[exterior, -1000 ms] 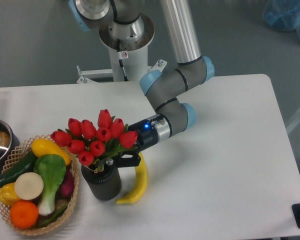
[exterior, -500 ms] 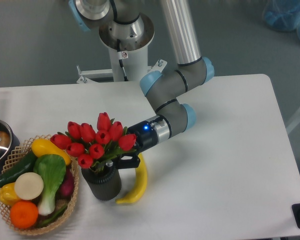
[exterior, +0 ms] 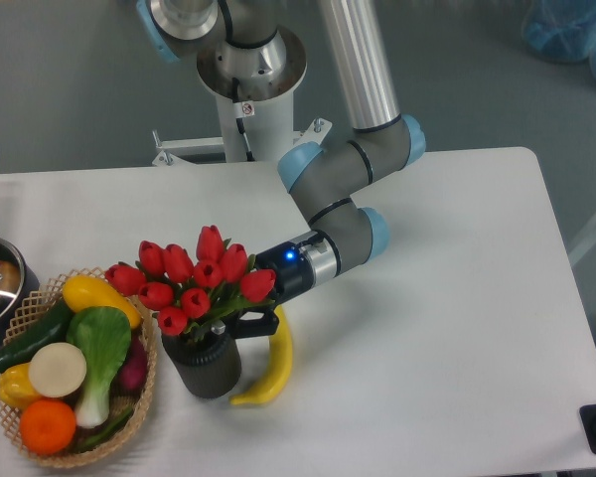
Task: Insert the flowers into the vase
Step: 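Push the bouquet further down into the vase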
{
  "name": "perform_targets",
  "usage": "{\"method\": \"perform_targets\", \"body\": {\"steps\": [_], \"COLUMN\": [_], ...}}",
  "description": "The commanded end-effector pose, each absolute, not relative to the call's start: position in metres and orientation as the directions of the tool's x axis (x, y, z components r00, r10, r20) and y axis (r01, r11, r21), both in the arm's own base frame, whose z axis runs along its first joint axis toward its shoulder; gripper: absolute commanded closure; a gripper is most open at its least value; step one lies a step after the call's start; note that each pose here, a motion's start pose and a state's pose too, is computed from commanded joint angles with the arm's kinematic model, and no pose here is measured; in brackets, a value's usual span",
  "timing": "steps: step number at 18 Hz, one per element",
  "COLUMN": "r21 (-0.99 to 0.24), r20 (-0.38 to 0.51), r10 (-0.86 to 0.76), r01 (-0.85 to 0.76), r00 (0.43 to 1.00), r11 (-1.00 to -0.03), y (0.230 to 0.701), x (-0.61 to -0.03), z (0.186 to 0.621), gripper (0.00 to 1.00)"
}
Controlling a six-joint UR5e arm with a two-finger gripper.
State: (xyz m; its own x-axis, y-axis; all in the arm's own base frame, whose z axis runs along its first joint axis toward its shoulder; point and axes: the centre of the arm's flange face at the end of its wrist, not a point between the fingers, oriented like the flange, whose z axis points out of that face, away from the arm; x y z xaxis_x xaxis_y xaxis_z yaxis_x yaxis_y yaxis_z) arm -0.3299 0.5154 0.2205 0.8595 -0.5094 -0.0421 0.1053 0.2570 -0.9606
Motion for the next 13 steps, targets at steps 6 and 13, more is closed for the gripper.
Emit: {"method": "perform_targets", "body": {"steps": [6, 13], "r21": [-0.961, -0.96], "r20": [-0.04, -0.055], "r10": [-0.509, -0.506], "r01": [0.106, 0.093], "r00": [0.86, 0.861], "r11": [0.256, 0.263], "y": [0.5143, 0.5143], "x": [-0.3283, -0.3282], "z": [0.2195, 0.2193], "gripper": [0.53, 0.47]}}
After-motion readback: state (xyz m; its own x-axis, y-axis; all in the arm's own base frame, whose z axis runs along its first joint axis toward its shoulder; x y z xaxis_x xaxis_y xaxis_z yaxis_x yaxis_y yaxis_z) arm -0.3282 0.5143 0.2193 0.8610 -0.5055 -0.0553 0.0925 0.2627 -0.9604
